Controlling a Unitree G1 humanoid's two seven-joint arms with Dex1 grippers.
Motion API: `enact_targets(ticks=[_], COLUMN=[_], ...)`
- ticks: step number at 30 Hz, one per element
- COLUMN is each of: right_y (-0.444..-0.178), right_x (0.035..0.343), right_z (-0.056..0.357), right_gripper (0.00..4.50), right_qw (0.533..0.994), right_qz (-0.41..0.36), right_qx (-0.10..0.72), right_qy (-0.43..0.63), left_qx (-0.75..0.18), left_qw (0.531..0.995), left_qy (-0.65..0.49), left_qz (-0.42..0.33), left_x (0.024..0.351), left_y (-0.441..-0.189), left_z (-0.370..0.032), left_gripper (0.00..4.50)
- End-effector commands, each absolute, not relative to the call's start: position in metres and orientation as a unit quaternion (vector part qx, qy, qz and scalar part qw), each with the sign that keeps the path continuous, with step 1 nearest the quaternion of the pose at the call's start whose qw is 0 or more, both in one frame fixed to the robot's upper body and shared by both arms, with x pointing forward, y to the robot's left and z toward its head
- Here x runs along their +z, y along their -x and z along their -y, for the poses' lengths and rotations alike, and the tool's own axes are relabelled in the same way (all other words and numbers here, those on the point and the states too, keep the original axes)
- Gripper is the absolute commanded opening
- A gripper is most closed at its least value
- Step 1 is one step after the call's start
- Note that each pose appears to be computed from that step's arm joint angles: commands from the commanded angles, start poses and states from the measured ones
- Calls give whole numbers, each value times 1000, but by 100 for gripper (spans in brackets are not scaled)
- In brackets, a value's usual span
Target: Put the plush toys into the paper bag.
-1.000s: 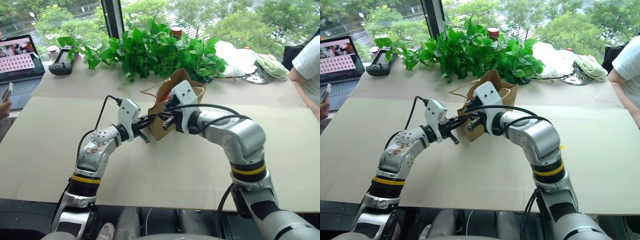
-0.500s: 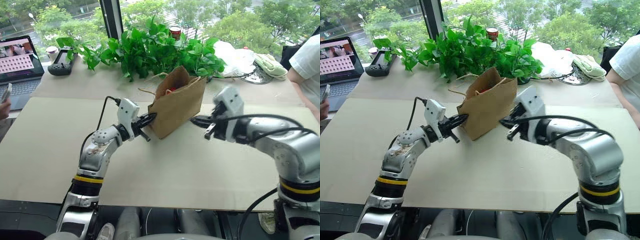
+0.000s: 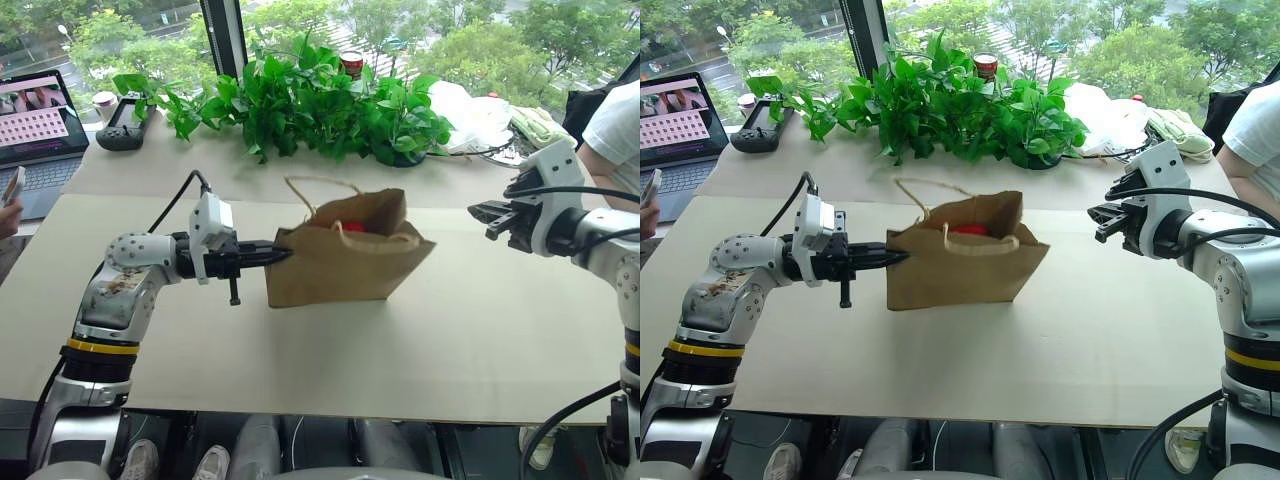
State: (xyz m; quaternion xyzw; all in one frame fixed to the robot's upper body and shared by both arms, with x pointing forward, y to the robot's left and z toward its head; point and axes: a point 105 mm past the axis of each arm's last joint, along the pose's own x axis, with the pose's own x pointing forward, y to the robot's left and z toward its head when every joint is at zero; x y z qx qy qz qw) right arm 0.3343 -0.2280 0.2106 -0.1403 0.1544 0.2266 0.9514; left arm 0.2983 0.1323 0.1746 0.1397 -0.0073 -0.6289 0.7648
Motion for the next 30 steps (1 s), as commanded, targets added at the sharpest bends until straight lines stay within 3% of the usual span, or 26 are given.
enact_targets(ticks=[1,9,13,27,30], right_y=[-328,-316,-313,-309,-309], right_x=[222,215,210,203,203], right_z=[225,221,219,212,212], right_gripper=[0,0,0,0,0], right_qw=[948,937,931,920,919], right_qz=[-128,-149,-163,-174,-175], right_qx=[243,267,273,301,302], right_qy=[160,171,178,182,181], left_qx=[-666,-671,-652,-648,-649], left_qw=[727,724,740,740,742], left_qy=[-165,-163,-165,-178,-168], left_qz=[5,-8,6,-4,-13], left_x=[172,151,151,147,148], left_y=[-291,-298,-310,-312,-312], left_z=[-135,-134,-131,-133,-134], left_gripper=[7,7,7,7,83])
